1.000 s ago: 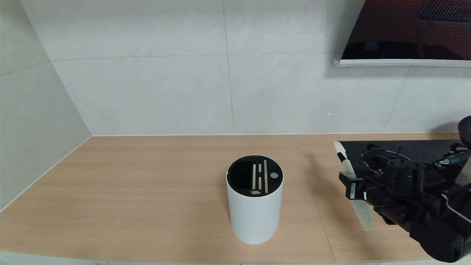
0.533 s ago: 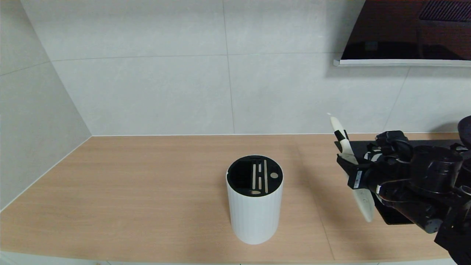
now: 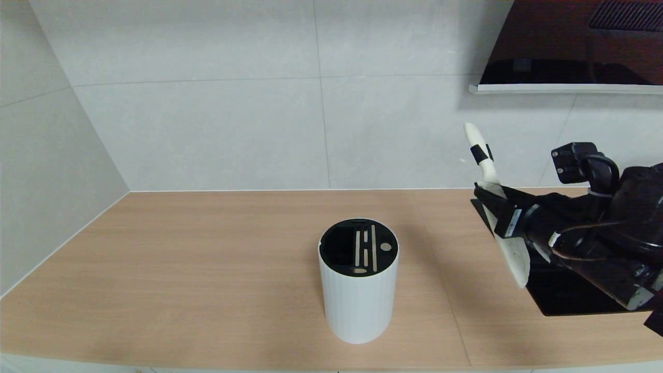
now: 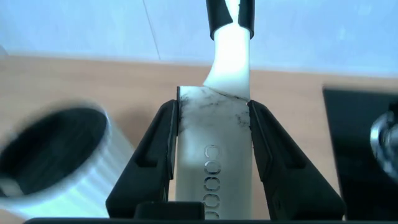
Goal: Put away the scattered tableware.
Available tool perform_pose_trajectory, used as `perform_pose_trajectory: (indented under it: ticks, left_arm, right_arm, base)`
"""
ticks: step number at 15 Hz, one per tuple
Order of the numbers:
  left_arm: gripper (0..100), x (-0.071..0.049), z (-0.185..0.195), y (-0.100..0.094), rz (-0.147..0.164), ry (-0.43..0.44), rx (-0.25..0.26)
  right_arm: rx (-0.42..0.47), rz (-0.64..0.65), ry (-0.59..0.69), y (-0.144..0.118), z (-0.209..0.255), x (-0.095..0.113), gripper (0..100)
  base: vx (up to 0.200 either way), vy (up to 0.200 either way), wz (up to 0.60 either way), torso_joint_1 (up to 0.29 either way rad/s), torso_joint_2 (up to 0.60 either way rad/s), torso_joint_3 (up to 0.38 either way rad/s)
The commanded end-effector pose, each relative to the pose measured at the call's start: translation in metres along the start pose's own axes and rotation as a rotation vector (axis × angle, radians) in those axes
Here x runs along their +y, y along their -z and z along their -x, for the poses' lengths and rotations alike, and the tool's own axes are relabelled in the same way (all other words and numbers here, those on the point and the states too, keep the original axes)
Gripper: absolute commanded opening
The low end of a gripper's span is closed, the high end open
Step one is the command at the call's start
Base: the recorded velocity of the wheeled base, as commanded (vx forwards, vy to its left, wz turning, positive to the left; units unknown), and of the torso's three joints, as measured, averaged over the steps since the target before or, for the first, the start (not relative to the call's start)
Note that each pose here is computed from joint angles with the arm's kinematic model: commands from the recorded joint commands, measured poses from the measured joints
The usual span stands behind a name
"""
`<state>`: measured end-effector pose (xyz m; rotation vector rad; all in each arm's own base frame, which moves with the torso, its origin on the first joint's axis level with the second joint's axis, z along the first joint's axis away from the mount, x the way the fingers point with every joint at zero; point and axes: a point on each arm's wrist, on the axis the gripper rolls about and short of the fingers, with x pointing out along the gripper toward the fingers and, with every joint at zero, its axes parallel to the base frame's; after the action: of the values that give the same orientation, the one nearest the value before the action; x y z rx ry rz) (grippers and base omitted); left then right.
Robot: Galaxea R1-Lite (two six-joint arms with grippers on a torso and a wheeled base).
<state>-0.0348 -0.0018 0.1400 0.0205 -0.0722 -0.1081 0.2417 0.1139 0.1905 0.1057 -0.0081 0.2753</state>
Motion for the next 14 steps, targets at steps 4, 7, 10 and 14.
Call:
perform_pose_trajectory:
  ticks: [4,7,10,14]
  left_arm:
    - [100,0.002,-0.135,-0.098,0.098,0.341,0.330]
    - [100,-0.030,-0.185,-0.100,0.389,0.522,0.351]
    - [100,-0.051,-0.215,-0.096,0.651,0.580,0.359]
    - [100,-0.068,-0.240,-0.083,0.761,0.610,0.397]
  right_arm:
    - [-0.054,-0.017,-0.109,-0.027,-0.027,0.040,0]
    - [-0.015,0.013,-0.141,-0.014,-0.017,0.056,0]
    - [0.007,0.042,-0.235,-0.009,0.002,0.081,0]
    - [0.006,0.033,-0.313,-0.008,0.026,0.120,0]
  base:
    - [0.000,0.000,0.00,0.000,0.00,0.000]
    - [0.000,0.000,0.00,0.000,0.00,0.000]
    - [0.000,0.000,0.00,0.000,0.00,0.000]
    - [0.000,0.000,0.00,0.000,0.00,0.000]
